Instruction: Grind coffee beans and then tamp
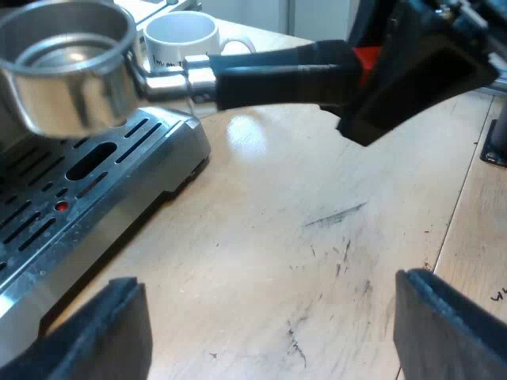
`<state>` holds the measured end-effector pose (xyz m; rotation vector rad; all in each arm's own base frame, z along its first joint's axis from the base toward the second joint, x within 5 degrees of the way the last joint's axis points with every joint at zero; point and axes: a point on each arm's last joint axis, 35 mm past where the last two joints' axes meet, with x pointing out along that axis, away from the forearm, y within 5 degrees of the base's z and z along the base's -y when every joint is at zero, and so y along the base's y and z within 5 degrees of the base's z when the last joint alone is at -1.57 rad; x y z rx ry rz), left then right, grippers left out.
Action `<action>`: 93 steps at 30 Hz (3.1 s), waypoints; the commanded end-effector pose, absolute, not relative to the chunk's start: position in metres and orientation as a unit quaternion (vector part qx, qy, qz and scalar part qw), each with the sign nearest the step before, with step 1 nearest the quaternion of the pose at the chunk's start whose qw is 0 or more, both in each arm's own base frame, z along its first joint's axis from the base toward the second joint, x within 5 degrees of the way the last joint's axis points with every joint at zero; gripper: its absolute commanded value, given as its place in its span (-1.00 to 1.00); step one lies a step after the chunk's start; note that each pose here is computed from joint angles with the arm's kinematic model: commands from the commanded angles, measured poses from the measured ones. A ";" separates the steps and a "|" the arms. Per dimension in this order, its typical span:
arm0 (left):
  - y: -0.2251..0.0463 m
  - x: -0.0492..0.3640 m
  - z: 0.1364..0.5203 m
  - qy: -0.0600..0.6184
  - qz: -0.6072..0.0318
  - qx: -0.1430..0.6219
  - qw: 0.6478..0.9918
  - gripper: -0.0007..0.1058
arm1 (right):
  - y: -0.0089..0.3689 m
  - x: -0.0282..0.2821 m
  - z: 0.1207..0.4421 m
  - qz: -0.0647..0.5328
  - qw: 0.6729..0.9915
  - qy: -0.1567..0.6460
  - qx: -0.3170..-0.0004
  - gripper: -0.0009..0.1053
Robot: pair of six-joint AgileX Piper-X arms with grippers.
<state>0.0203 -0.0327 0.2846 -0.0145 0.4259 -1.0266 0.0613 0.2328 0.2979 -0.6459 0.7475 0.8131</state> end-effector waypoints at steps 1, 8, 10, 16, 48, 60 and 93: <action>-0.032 0.020 0.286 0.203 -0.484 -0.006 0.851 0.25 | 0.233 0.062 0.310 0.399 0.802 0.311 -0.318 -0.98; -0.032 0.020 0.286 0.203 -0.484 -0.006 0.851 0.25 | 0.231 0.073 0.309 0.425 0.777 0.307 -0.349 -0.98; -0.032 0.020 0.286 0.205 -0.485 -0.006 0.850 0.25 | 0.229 0.080 0.309 0.433 0.768 0.307 -0.358 -0.98; -0.032 0.020 0.286 0.205 -0.484 -0.006 0.851 0.25 | 0.222 0.095 0.301 0.442 0.753 0.316 -0.371 -0.98; -0.053 0.049 0.254 0.208 -0.481 -0.004 0.852 0.25 | 0.204 0.099 0.210 0.466 0.747 0.320 -0.349 -0.98; -0.062 0.061 0.237 0.227 -0.480 0.011 0.847 0.25 | 0.196 0.121 0.192 0.471 0.743 0.331 -0.340 -0.98; -0.064 0.064 0.233 0.238 -0.479 0.012 0.845 0.25 | 0.204 0.125 0.146 0.463 0.709 0.411 -0.337 -0.98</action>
